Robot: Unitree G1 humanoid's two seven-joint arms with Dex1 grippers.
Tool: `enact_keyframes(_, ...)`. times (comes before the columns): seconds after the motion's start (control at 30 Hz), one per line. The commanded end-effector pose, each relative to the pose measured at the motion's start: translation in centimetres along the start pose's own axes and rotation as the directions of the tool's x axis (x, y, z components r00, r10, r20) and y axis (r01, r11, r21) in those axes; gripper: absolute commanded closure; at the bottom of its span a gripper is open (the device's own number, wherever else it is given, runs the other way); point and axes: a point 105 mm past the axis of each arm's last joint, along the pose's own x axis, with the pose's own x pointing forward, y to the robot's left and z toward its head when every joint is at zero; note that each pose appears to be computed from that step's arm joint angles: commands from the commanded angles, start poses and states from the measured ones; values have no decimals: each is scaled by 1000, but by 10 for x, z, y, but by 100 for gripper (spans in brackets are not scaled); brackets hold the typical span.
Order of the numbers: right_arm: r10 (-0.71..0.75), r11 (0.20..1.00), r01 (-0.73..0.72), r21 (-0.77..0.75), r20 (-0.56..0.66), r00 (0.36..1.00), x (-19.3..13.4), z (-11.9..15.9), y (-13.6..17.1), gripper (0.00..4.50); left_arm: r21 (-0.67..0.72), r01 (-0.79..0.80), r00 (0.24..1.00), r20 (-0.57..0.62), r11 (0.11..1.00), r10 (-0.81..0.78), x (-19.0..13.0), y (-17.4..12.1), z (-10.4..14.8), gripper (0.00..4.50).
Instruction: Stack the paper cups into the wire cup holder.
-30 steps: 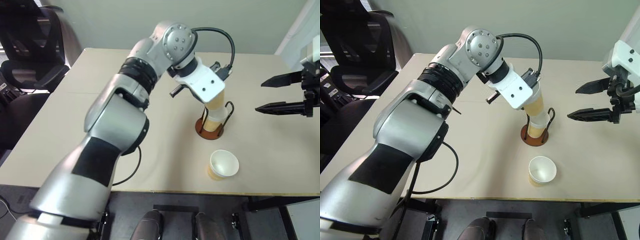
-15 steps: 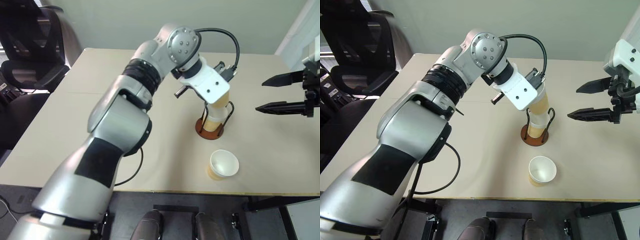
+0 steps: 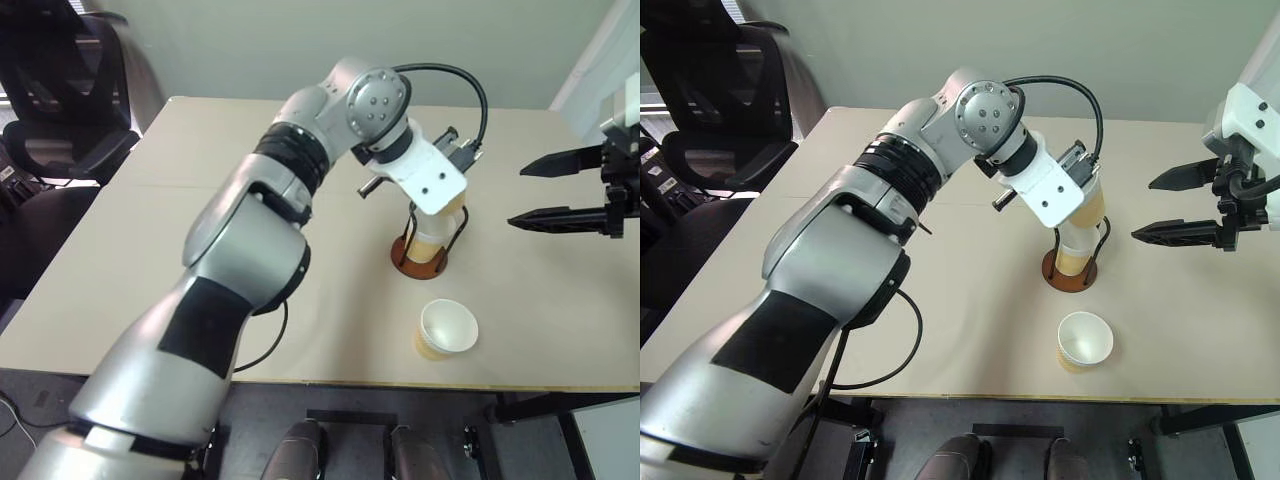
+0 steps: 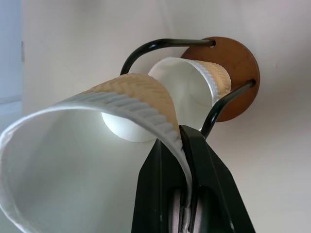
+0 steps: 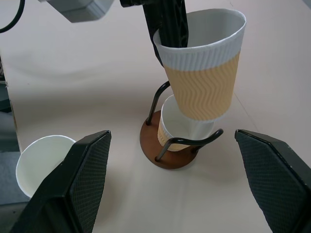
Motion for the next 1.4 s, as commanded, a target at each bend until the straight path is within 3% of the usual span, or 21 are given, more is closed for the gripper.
enact_keyframes(0.03, -45, 998, 46, -41, 26, 999, -13, 12, 0, 34, 4, 5, 1000, -19, 1000, -5, 0, 1, -1, 443)
enact_keyframes(0.87, -48, 998, 49, -35, 25, 999, -12, 11, 1, 34, 17, 77, 996, -50, 997, -76, 13, -11, -3, 443)
enact_keyframes(0.97, -46, 998, 47, -35, 23, 999, -12, 11, 2, 34, 6, 89, 995, -53, 996, -88, 13, -12, -4, 383)
enact_keyframes(1.2, -44, 998, 44, -33, 18, 999, -11, 9, 1, 34, -13, 53, 999, 0, 999, -53, 11, -7, 2, 141)
enact_keyframes(1.33, -47, 999, 47, -25, -3, 999, -11, 4, 0, 34, -71, -59, 997, 51, 996, 62, -5, 10, 4, 1)
enact_keyframes(1.4, -46, 999, 46, -17, -7, 999, -11, 3, 0, 34, -136, -81, 990, 101, 987, 95, -13, 13, 5, 1)
